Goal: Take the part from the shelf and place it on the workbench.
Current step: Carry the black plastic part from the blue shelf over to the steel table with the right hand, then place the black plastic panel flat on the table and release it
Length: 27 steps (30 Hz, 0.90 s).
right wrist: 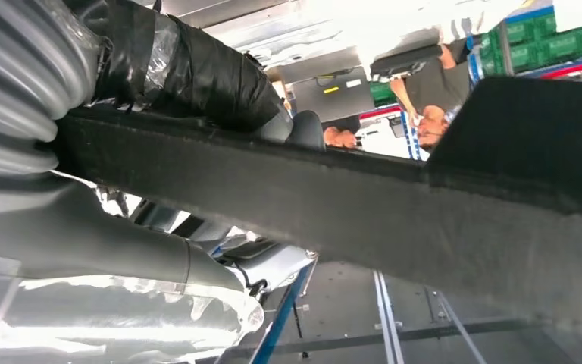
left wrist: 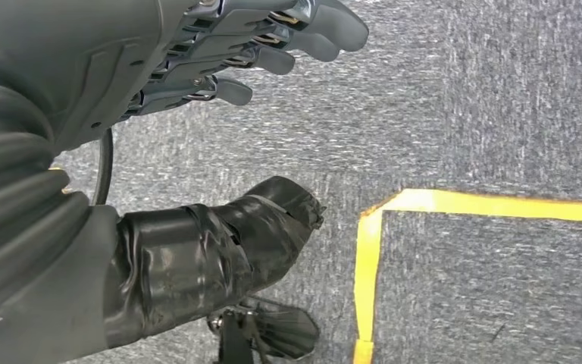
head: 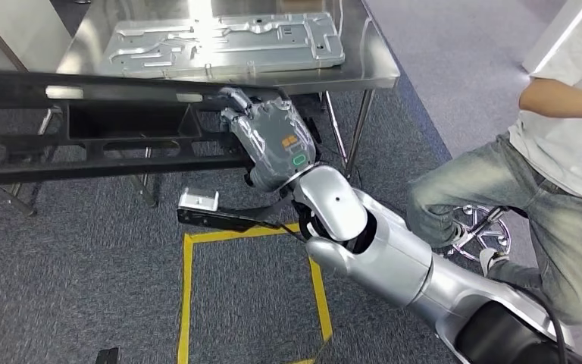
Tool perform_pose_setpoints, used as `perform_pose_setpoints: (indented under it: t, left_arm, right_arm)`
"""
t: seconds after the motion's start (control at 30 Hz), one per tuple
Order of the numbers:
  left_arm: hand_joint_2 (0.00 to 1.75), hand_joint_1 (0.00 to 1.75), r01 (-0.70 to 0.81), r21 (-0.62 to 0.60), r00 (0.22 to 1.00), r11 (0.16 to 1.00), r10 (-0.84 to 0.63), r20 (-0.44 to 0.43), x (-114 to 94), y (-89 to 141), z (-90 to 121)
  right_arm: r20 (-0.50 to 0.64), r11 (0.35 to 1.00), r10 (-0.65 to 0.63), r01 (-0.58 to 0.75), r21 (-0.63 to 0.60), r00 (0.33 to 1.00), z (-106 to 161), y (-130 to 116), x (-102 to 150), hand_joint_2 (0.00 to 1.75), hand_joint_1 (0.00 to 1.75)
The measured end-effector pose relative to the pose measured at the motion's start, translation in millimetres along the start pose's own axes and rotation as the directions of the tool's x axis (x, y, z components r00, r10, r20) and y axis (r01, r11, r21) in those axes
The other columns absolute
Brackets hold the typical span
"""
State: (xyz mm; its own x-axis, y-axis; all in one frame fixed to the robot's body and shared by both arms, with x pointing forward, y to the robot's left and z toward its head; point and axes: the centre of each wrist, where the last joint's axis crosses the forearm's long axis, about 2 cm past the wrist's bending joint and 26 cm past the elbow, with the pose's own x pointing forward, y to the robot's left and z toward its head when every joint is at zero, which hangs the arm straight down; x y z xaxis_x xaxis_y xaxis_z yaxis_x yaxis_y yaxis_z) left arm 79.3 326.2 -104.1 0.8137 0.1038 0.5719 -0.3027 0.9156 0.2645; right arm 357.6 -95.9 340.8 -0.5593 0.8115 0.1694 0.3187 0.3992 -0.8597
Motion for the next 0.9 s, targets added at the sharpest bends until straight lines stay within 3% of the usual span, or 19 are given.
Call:
perform_pose_setpoints:
  t: [0.37,0.6,0.9]
  left_arm:
    - [1.75,0.00,0.005,-0.006,1.000,1.000,-0.005,-0.001,-1,0,0]
    - [1.75,0.00,0.002,-0.017,1.000,1.000,-0.002,-0.008,-1,-3,1]
    - [1.75,0.00,-0.002,-0.026,1.000,1.000,0.001,-0.019,-3,-3,2]
  right_arm:
    - [-0.032,0.996,0.043,-0.045,-0.073,0.999,2,2,-7,1.75,1.75]
    - [-0.043,0.975,0.089,-0.096,-0.203,0.995,4,3,-13,1.75,1.75]
    - [-0.051,0.972,0.041,-0.052,-0.230,0.998,4,2,-22,1.75,1.75]
